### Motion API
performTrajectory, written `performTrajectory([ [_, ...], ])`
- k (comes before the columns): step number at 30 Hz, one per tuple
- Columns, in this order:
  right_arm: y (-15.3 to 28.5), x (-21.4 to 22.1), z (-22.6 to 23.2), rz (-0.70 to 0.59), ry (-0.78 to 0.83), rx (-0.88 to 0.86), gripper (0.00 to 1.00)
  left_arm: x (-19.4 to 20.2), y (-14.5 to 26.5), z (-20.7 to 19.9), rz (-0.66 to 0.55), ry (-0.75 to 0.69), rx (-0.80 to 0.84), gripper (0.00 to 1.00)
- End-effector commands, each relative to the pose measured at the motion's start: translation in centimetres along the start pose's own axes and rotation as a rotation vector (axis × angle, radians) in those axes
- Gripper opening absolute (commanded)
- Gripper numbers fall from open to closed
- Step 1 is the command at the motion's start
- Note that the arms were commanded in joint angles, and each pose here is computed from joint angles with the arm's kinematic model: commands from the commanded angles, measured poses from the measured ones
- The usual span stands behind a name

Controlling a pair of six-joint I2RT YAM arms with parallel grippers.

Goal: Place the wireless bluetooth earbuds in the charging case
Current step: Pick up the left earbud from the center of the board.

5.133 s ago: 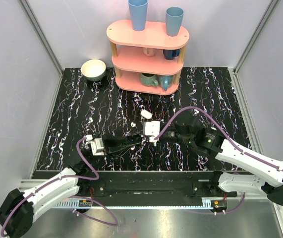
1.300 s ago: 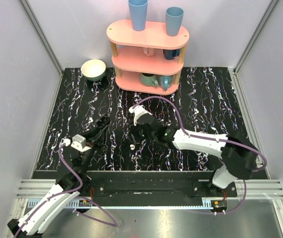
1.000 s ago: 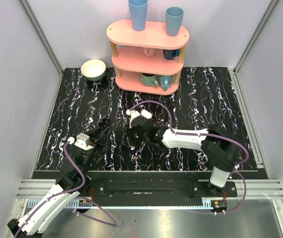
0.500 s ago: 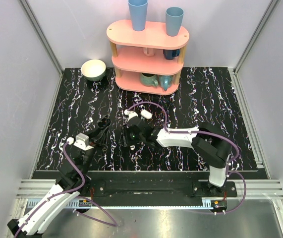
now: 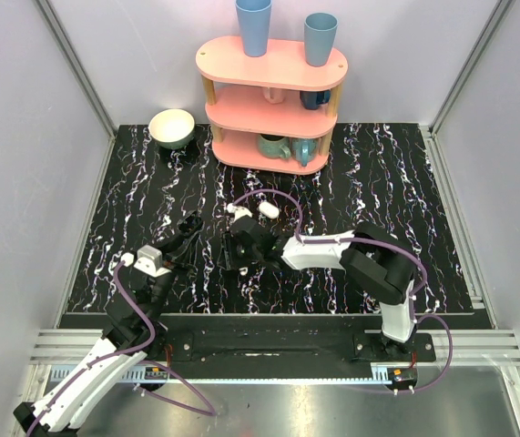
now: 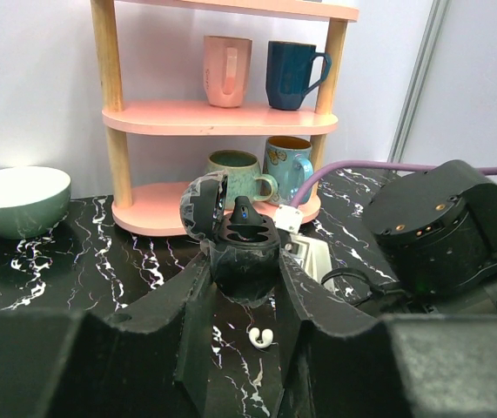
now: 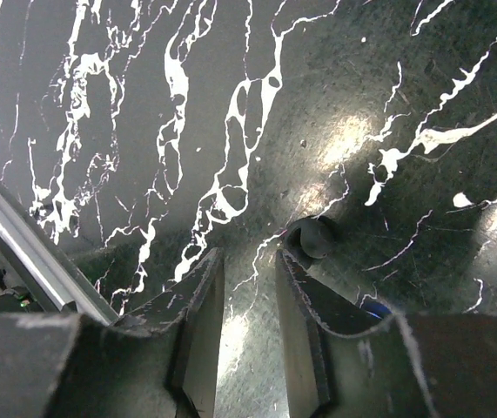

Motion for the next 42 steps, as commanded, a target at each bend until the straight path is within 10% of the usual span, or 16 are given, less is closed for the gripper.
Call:
performTrajectory([
  [1,-1.2,-1.7,0.1,-0.065,-0.008,0.026,0.37,-4.1,0.8,-1.0,-0.199,0.048,0.059,0.0],
  [30,0.5,1.1,-3.8,0.003,0.073,0.209,0.35,-3.8,0.8,-1.6,-0.183,0.042,0.108,0.0],
  [42,1.0,0.6,-4.0,0.007,0.104,0.233,0.15,-3.7,0.7,-1.5,-0.182,0.042,0.101,0.0],
])
Point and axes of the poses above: each gripper's point midway between its finger pads, its own y axis back along the fingers, its own z axis along the line the jaws close on, x = y × z, the point moved 4 cm from there along y, back along the fingers, and after that the axes turned 14 degrees about y, right-handed, at the moved point
